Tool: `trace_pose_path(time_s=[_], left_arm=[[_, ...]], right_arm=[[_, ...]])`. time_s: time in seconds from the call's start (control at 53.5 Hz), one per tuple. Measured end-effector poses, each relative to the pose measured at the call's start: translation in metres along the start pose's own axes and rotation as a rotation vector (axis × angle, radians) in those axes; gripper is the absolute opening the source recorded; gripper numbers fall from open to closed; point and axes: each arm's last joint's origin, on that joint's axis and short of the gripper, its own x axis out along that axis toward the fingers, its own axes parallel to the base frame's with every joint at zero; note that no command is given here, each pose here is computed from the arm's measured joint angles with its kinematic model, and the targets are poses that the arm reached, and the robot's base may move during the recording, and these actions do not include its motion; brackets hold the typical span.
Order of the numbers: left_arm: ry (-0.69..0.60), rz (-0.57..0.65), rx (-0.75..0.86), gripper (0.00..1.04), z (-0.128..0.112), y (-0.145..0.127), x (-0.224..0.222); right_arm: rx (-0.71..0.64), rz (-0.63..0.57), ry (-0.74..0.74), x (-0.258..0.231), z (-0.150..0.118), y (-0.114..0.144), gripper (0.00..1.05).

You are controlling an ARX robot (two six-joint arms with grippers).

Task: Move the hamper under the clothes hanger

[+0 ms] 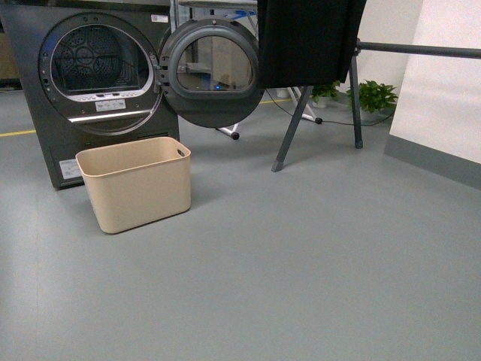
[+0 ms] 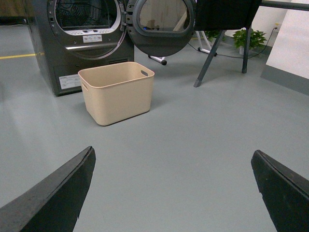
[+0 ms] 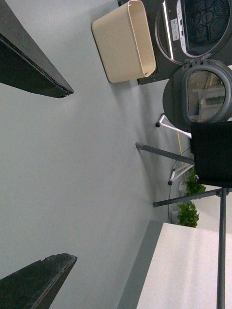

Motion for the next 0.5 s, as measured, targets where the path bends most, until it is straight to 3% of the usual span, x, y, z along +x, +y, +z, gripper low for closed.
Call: trace_pose_path(time_s=[0.504], left_arm=[[0.0,0.0,0.0,0.98,0.0,0.0,0.0]], right_arm=[[0.0,0.0,0.0,0.0,0.0,0.0,0.97]])
